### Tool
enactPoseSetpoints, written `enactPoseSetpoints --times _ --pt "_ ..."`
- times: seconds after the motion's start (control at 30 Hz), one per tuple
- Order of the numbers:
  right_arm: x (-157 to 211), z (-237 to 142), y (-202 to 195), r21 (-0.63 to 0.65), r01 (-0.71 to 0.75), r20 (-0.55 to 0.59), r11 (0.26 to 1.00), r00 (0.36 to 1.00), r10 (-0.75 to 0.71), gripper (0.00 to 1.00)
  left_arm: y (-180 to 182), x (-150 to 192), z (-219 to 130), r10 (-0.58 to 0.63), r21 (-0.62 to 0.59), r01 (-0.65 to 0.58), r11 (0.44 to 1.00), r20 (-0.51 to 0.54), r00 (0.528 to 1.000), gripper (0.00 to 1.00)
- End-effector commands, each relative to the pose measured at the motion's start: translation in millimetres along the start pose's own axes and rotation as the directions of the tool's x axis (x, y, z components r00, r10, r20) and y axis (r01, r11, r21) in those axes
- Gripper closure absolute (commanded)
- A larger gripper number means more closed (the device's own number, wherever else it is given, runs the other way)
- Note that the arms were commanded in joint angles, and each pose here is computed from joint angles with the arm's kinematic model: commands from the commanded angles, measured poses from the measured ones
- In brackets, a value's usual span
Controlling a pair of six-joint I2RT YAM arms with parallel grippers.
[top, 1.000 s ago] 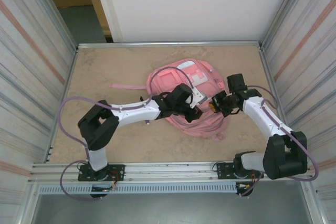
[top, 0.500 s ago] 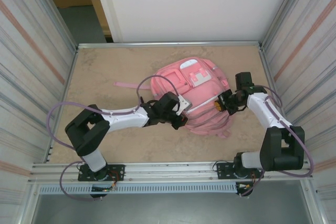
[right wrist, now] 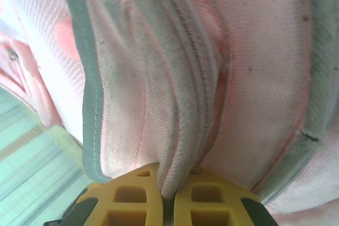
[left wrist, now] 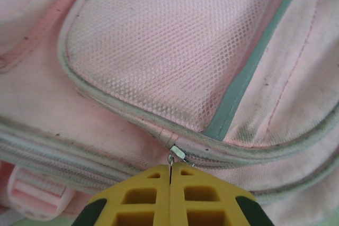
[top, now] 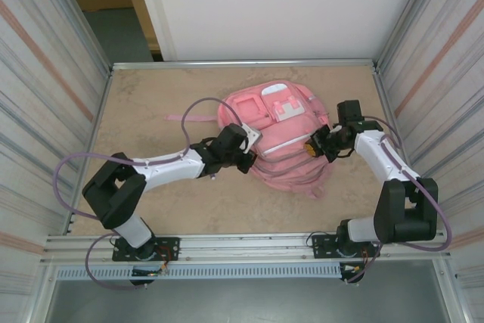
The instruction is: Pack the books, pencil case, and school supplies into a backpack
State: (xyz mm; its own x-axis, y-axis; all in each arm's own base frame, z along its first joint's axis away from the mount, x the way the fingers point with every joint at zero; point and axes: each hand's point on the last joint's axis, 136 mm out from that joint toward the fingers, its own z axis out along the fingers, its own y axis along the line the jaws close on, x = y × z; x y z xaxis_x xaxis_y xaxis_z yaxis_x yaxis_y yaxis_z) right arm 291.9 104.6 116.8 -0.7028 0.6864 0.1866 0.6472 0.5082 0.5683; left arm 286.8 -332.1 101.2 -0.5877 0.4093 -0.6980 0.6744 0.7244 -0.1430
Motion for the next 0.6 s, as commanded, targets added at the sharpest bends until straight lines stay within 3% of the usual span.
enactPoseSetpoints --times 0.0,0.13,0.2,0.3,0.4,0.57 --pt "7.3 -12.6 9.1 -0.018 0.106 0.021 0.994 0.994 -0.106 0.95 58.7 1.3 -2.7 0.023 -0.277 -0.036 0.96 -0.049 0.999 1.0" --pt "8.3 -10.4 7.7 -0.015 0.112 0.015 0.994 0.994 -0.112 0.94 56.0 -6.4 -0.4 0.014 -0.265 -0.026 0.964 -0.048 0.999 1.0" --pt "10.1 -7.4 8.6 -0.008 0.135 0.003 0.991 0.991 -0.135 0.83 48.5 -7.9 -0.1 0.012 -0.218 -0.016 0.976 -0.024 1.0 0.98" --pt "15.8 -3.5 14.0 0.01 0.198 0.005 0.98 0.98 -0.198 0.75 45.9 -13.3 -15.5 -0.04 -0.197 0.041 0.98 0.006 0.999 0.8" --pt "19.8 -1.0 18.9 0.033 0.253 0.017 0.967 0.967 -0.254 0.71 48.3 -16.8 -41.2 -0.047 -0.214 0.055 0.975 0.041 0.998 0.68" --pt "12.6 0.9 10.6 0.175 0.301 0.087 0.937 0.944 -0.319 0.63 48.7 -21.4 -81.2 -0.052 -0.195 0.069 0.978 0.095 0.994 0.48"
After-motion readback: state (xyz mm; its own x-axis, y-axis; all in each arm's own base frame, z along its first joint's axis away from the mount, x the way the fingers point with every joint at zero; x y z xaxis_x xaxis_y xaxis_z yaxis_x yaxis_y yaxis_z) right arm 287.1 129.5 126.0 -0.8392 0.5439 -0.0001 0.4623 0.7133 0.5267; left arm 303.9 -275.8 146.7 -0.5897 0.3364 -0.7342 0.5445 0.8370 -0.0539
